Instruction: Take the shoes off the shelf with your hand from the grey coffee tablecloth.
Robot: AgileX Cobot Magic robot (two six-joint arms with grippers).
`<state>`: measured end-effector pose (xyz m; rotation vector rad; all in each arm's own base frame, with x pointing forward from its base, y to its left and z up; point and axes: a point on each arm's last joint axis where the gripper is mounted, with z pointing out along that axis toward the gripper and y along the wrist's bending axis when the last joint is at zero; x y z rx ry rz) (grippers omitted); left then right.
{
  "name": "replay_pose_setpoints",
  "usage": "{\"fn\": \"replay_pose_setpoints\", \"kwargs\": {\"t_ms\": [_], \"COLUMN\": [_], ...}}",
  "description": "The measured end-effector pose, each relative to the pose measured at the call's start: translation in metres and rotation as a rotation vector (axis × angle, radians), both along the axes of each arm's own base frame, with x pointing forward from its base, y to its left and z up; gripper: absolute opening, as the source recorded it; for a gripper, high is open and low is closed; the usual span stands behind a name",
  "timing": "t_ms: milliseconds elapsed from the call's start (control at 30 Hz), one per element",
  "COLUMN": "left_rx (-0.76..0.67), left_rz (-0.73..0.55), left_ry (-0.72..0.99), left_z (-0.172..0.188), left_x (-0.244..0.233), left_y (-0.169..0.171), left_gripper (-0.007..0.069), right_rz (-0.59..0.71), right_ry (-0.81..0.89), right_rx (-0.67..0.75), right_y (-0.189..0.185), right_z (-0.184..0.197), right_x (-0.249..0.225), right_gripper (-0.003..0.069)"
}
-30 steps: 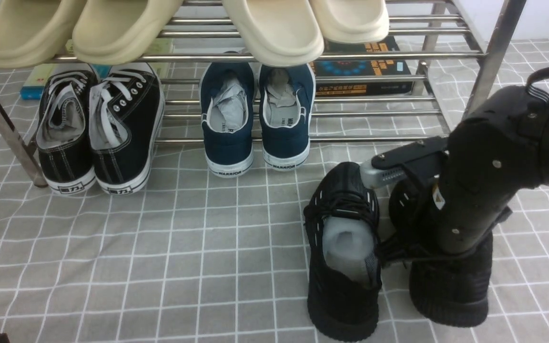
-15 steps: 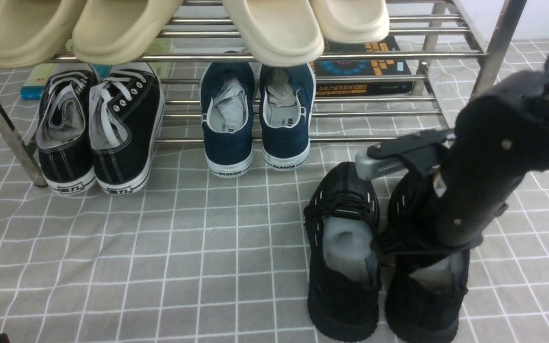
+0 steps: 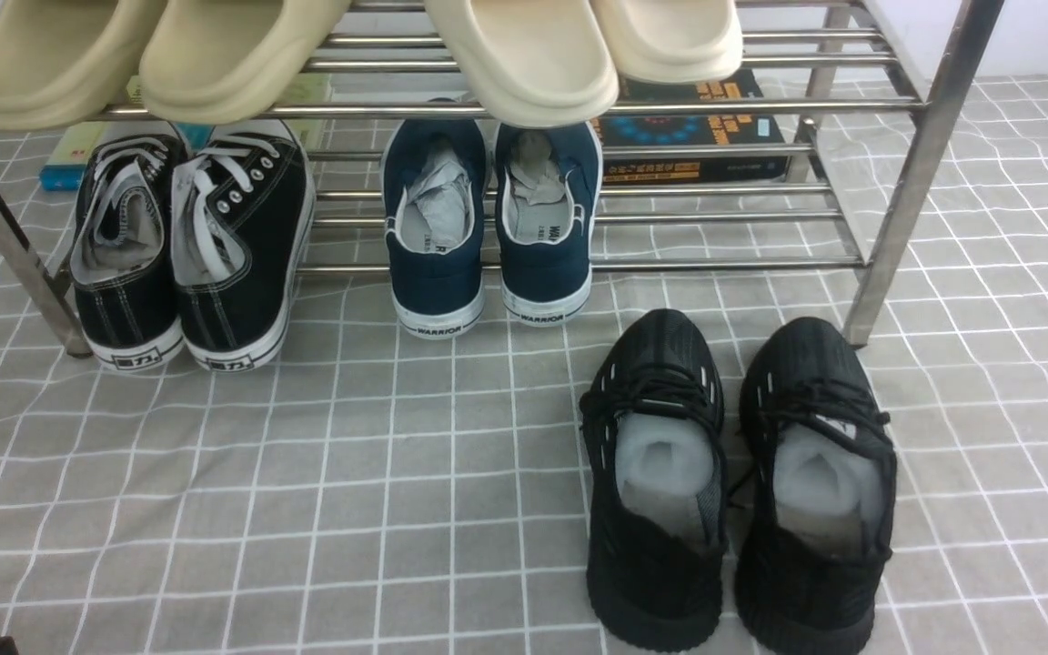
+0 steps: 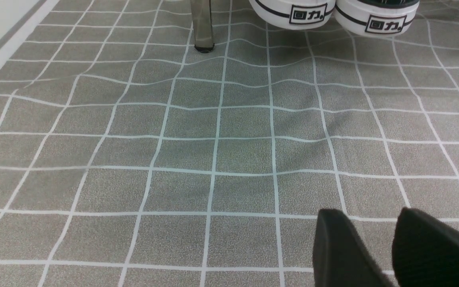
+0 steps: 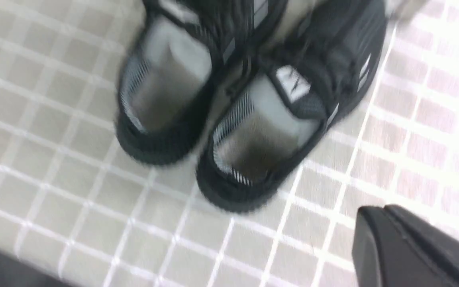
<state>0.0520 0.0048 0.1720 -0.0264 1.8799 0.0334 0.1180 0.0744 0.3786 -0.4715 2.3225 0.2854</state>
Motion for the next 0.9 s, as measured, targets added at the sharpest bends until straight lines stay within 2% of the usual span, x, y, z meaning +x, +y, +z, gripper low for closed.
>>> {"fn": "replay_pose_setpoints", "kwargs": {"t_ms": [33,133,233,267,333,900], "left_rx": [0.000,0.000,0.000,0.000,0.000,0.000], "left_rz": [0.000,0.000,0.000,0.000,0.000,0.000], "left_ry": [0.000,0.000,0.000,0.000,0.000,0.000], "left_z": [0.000,0.000,0.000,0.000,0.000,0.000], "left_x": [0.000,0.000,0.000,0.000,0.000,0.000], "left_y": [0.000,0.000,0.000,0.000,0.000,0.000], "left_gripper": [0.0240,0.0240,0.0240,0.0240,0.0240,0.0240], "right_rz": [0.002,0.047,0.077,0.079,0.095,0.101], "right_ry": [-0.013,-0.207,-0.291,-0.305,-0.350,-0.390], "right_rx": [0.010,0.173,0.220,0.228,0.246,0.262], "right_y": [-0.003,-0.017,-0.019,-0.019,-0.018,-0.017], "right_z": [-0.003,-0.036,-0.074,-0.073,-0.094,-0.101], "right_x": [-0.005,-0.031,-0.037,-0.037,-0.037,-0.036], "right_gripper": [-0.0015,-0.0015,-0.0015,-0.0015,-0.0015,-0.0006]}}
